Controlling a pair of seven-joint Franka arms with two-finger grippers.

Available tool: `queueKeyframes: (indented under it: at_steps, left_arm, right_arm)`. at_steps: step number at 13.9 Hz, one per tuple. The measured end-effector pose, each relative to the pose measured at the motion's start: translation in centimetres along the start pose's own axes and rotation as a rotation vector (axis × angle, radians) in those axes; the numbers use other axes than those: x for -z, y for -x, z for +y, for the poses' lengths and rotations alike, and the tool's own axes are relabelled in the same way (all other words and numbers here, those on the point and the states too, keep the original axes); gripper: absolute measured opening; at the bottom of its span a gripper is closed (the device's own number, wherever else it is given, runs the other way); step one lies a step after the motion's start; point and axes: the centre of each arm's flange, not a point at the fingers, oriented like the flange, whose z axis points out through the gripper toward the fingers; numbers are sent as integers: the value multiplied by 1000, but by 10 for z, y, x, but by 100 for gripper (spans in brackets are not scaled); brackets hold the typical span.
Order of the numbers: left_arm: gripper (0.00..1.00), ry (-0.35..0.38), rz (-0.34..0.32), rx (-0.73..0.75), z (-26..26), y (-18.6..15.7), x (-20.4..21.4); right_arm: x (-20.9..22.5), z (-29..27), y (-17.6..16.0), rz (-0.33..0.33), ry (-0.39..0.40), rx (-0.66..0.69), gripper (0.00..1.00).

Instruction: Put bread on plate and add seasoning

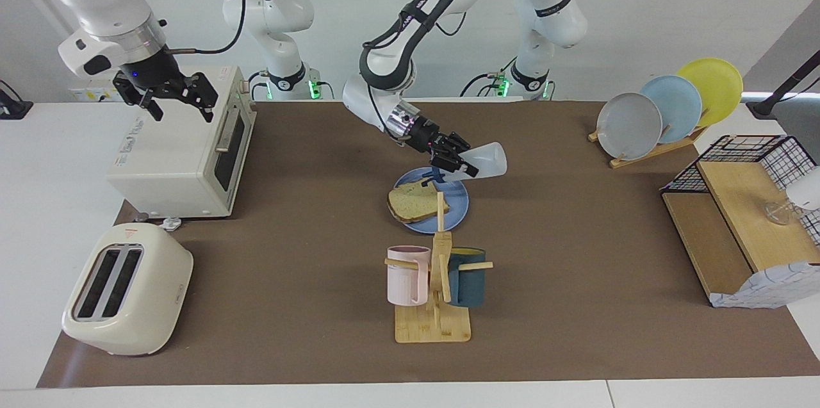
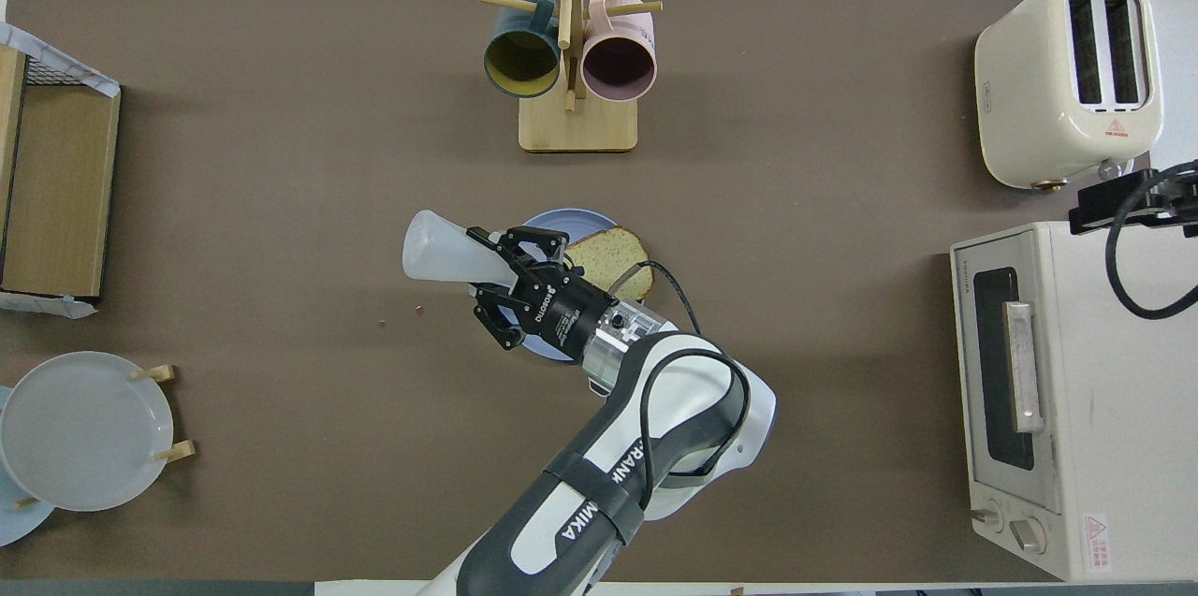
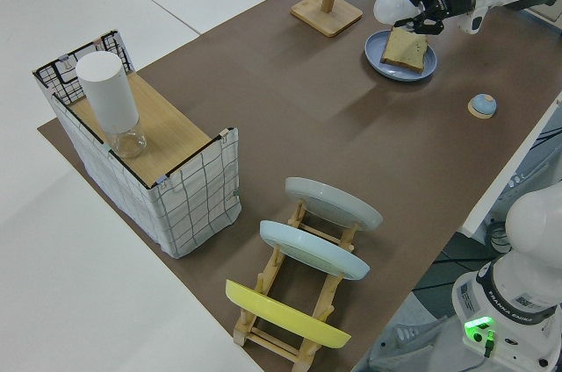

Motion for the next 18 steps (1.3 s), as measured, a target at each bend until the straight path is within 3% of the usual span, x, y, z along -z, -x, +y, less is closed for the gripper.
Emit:
queueKeyframes:
  at_steps: [4,7,9,11,14,18]
  left_arm:
    - [44,2,-85,9,-17,1,-64]
    - [44,14,-104,20,-28,7,-107]
    - [44,16,-96,22,-30,6,-113]
    - [44,-1,-69,16,-27,1,-92]
    - [44,-34,5,-6,-8,-11,-17]
    - [44,-75,38,-26,21,-11,67]
  right_arm:
    - [0,0,0,0,0,0,100]
    - [0,0,0,0,0,0,100]
    - [0,0,0,0,0,0,100]
    - [0,0,0,0,0,0,100]
    - [0,0,0,0,0,0,100]
    - [0,0,0,0,0,0,100]
